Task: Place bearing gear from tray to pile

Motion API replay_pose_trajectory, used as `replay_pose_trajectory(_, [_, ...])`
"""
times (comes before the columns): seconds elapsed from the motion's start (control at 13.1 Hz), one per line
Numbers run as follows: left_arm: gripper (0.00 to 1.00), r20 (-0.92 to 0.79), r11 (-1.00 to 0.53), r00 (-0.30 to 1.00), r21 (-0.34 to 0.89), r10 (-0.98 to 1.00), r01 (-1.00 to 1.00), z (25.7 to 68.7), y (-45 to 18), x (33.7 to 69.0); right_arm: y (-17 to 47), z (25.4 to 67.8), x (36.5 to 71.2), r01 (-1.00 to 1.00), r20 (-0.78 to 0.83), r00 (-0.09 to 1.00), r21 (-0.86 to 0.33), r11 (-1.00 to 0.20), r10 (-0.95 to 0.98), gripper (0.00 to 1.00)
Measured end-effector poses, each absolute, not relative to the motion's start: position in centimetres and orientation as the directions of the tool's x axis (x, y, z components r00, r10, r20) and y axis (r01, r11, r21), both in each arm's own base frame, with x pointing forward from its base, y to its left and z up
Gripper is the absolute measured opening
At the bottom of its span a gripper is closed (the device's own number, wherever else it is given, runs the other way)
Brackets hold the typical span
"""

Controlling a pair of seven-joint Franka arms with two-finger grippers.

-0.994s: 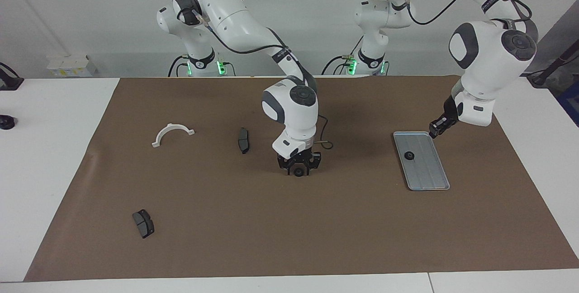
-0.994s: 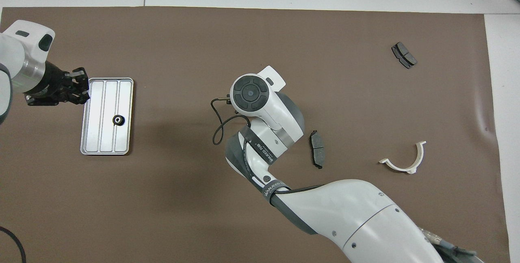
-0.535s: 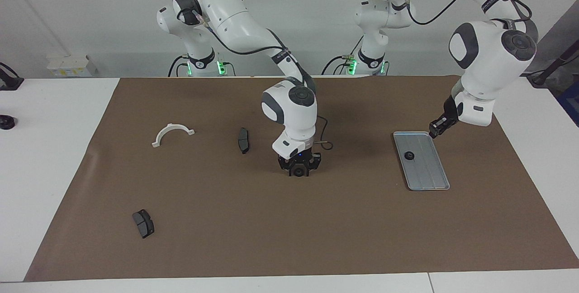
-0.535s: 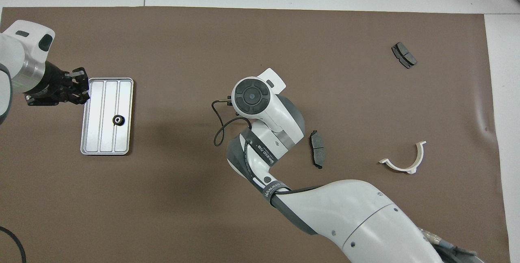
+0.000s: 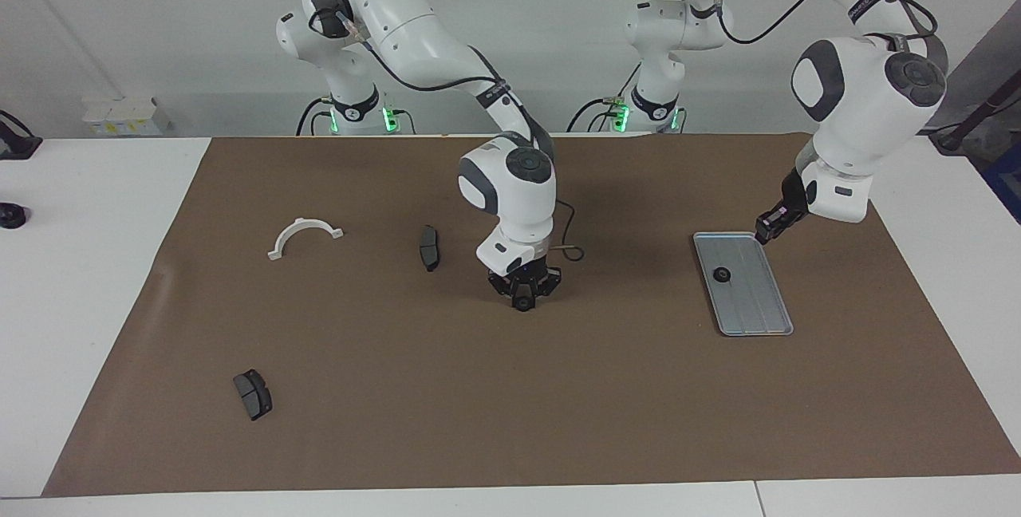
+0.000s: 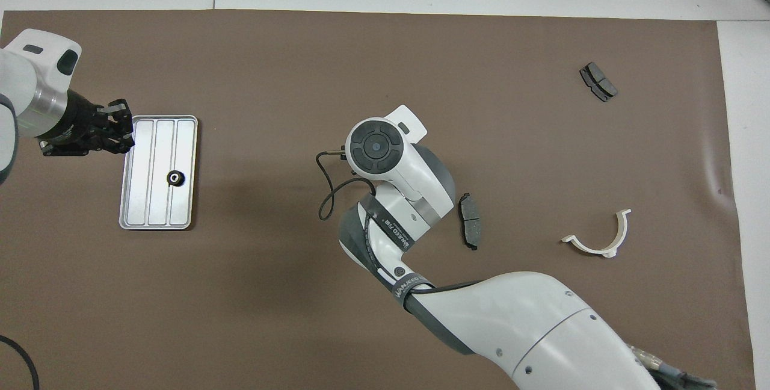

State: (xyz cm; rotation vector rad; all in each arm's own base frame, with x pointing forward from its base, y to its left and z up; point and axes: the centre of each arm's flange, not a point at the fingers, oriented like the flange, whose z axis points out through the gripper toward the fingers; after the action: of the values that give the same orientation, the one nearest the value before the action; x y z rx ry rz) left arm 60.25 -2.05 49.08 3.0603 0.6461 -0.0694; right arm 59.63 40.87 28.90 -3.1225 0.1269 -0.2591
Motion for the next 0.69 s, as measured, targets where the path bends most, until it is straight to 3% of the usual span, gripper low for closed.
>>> replay_pose_trajectory(0.38, [0.24,-0.03,-0.921,0.922,0.039,0.387,0.388,49.3,-4.4,60.5,38.5,29.1,61.3,-0.115,0.171,0.979,-0.009,-0.993,-0.115,0.35])
replay_pose_trajectory(0.69, [0.24,0.053,-0.873,0.875,0.123,0.48,0.472,47.7,-16.2,59.5,28.7,31.1,66.9,-0.113,0.189,0.976,0.012,-0.993,-0.109,0.35])
